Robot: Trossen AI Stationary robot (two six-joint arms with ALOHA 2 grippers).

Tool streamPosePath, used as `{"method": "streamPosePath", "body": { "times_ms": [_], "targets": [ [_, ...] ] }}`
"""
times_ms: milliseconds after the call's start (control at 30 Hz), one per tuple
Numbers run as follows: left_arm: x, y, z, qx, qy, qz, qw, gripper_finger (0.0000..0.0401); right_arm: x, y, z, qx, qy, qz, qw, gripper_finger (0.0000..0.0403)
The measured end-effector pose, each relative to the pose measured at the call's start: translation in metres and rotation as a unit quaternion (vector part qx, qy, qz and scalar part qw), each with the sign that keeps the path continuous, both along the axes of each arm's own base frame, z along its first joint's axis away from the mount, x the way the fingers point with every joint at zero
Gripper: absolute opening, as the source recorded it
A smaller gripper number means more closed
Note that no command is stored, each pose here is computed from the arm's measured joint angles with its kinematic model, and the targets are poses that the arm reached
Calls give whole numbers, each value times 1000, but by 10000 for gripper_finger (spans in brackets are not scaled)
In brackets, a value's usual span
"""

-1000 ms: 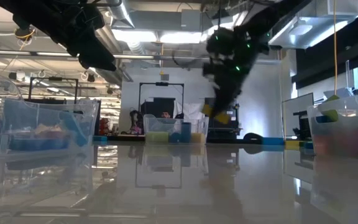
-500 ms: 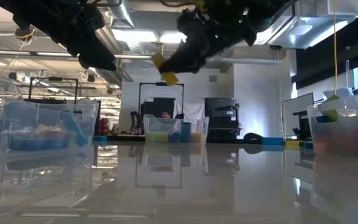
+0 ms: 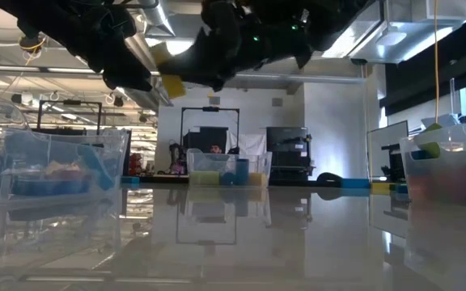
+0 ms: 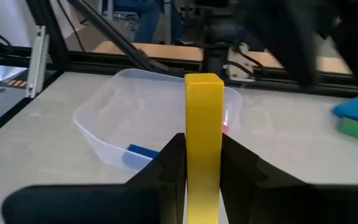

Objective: Sort blocks by size
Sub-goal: Put the yellow rectangular block into the bottom left transparent bin, then put the green rectangular block into the bottom left transparent bin

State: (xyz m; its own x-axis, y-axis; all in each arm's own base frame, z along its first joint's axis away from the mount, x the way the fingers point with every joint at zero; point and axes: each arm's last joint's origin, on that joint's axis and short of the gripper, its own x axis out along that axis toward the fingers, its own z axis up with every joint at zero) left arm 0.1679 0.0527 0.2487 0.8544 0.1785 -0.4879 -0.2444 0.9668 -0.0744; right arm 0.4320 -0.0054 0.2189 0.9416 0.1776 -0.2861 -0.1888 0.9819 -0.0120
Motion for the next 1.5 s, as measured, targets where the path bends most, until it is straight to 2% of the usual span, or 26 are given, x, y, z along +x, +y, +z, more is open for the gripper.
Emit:
{"method": "streamPosePath", "body": {
  "times_ms": [200,467,700,800,1000,1133,1333,1500],
  "targets": [
    [1,0,2,3,-12,0,1000,218,28,6,-4,0,-12,8,1000,71],
    [1,0,3,4,-15,0,1000,218,71,6,-11,26,-26,22,999,71],
    [1,0,2,5,-11,-1,1000,218,86,7,-16,29,-11,31,999,74],
    [1,0,2,5,-11,0,1000,218,87,7,-16,30,-8,34,999,94],
    [1,0,2,6,-11,0,1000,218,87,6,-16,29,-7,29,999,164],
    [1,0,2,5,-9,0,1000,218,85,6,-16,26,6,21,999,191],
    [1,0,1,2,-8,0,1000,218,69,5,12,15,54,16,998,194],
    [0,0,1,-1,-7,1,1000,218,43,2,35,-9,141,-38,989,184]
  ]
}}
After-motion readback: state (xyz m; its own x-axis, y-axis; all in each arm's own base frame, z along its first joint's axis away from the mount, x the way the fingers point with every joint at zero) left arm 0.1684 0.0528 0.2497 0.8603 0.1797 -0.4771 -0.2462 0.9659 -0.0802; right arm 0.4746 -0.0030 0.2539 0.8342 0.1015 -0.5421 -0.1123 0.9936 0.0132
